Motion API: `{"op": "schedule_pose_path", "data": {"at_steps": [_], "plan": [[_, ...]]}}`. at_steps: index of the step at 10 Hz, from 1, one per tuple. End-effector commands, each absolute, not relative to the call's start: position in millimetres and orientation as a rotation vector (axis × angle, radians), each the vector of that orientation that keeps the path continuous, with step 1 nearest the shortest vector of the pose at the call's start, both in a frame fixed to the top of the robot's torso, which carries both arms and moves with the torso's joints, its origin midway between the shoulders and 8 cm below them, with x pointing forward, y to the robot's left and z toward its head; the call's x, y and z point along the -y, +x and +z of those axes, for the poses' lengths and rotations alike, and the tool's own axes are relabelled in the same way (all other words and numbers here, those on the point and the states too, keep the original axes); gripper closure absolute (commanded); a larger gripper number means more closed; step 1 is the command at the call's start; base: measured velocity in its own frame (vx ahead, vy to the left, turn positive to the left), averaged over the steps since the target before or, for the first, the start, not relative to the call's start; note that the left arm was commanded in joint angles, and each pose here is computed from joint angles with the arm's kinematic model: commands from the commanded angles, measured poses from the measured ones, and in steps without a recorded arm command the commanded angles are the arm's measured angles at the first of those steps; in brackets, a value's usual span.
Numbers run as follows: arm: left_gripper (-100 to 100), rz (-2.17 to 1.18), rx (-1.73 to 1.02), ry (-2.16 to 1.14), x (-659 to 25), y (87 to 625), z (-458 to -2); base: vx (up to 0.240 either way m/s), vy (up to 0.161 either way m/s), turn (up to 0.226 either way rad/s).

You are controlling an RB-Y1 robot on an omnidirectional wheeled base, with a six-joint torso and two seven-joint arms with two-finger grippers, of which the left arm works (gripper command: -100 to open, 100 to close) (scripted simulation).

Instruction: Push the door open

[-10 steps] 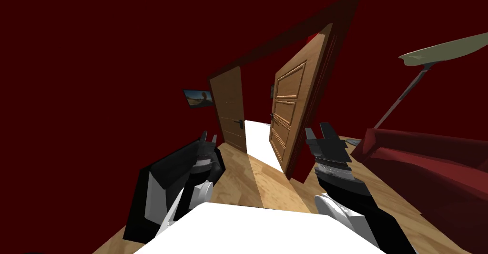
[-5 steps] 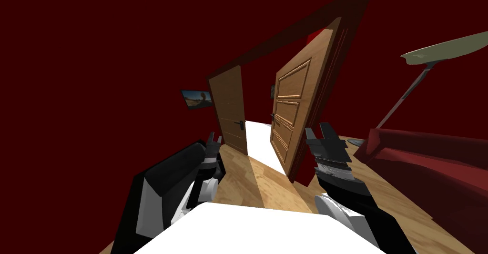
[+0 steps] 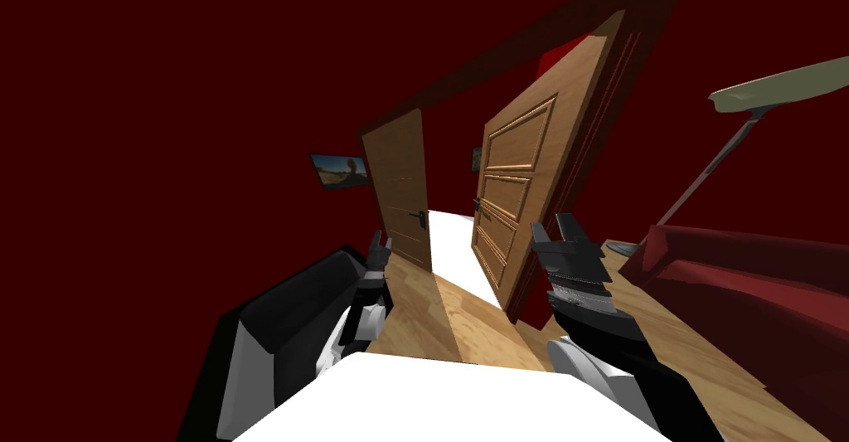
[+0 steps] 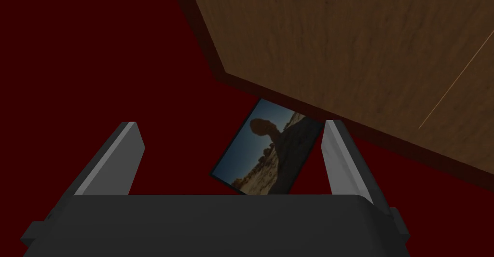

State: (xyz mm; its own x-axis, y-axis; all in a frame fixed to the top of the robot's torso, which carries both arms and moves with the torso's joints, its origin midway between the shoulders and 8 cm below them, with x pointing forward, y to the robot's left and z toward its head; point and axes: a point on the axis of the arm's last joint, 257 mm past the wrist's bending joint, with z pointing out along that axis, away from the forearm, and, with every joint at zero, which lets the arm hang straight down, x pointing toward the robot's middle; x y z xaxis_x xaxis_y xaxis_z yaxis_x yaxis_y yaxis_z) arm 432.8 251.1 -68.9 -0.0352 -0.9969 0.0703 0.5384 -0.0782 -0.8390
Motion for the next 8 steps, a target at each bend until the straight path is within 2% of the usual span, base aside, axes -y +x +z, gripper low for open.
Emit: {"op": "schedule_pose_path", "data": {"at_steps": [1, 8], "plan": [[-100, -1.499, -0.775, -0.839, -244, 444, -80, 0.067, 0.067, -0.028], [-100, -1.525, -0.912, -0.904, -205, 497, -136, 0.095, 0.091, -0.028]]}}
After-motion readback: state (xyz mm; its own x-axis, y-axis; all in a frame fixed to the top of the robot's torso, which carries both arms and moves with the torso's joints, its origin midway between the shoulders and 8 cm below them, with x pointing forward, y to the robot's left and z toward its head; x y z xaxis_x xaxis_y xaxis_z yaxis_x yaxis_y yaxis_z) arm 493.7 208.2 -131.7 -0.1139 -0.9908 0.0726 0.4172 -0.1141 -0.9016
